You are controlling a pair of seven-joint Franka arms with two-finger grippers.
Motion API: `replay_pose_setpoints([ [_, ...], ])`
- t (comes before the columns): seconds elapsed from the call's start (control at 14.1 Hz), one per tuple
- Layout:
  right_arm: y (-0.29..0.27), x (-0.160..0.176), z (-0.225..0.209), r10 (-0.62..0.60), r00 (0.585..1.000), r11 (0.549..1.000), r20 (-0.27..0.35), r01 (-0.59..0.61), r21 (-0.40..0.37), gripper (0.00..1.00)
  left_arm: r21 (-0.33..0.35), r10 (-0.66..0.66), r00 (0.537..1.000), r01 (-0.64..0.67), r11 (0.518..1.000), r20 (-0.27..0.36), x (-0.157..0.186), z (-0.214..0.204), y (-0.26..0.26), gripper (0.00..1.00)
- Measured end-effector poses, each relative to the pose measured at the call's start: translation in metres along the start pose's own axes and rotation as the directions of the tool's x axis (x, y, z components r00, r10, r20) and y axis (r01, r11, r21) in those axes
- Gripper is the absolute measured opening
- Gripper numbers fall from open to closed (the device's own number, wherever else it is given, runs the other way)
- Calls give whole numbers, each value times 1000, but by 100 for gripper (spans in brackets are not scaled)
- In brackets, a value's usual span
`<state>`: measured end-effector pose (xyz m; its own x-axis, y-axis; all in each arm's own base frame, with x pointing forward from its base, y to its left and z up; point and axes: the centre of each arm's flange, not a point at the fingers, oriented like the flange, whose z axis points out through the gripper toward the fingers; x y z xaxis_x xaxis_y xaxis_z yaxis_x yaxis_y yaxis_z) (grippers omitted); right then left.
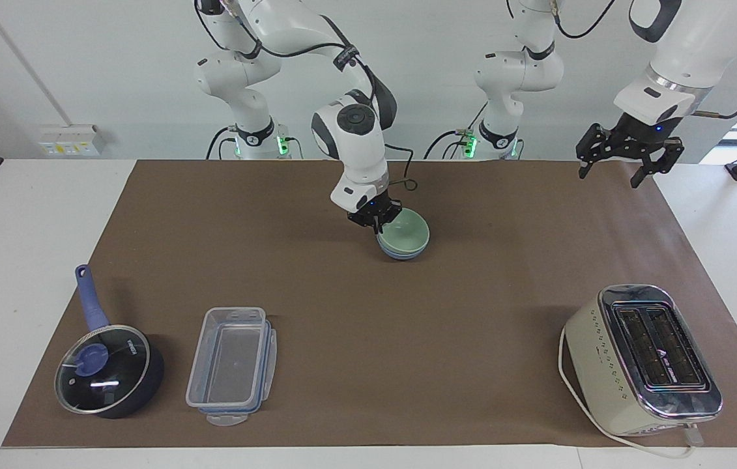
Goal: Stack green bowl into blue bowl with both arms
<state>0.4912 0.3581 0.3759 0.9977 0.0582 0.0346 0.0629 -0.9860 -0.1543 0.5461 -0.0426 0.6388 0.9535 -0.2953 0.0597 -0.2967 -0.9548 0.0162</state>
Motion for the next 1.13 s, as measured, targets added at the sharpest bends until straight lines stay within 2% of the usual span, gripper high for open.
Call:
replay_pose_setpoints([
  [0.07,7,7,-11,15,1000,1000,-16,-15,6,82,0,0,1000,0,1000,0,0,0,0,100],
  [0.21,30,22,-41,57,997,998,-43,-56,15,100,0,0,1000,0,1000,0,0,0,0,100],
  [0.57,101,47,-126,115,991,992,-68,-118,-48,100,0,0,1000,0,1000,0,0,0,0,100],
  [0.85,162,63,-188,171,982,982,-81,-177,-69,100,0,0,1000,0,1000,0,0,0,0,100],
  [1.13,207,52,-247,226,969,969,-101,-234,-74,100,0,0,1000,0,1000,0,0,0,0,100],
])
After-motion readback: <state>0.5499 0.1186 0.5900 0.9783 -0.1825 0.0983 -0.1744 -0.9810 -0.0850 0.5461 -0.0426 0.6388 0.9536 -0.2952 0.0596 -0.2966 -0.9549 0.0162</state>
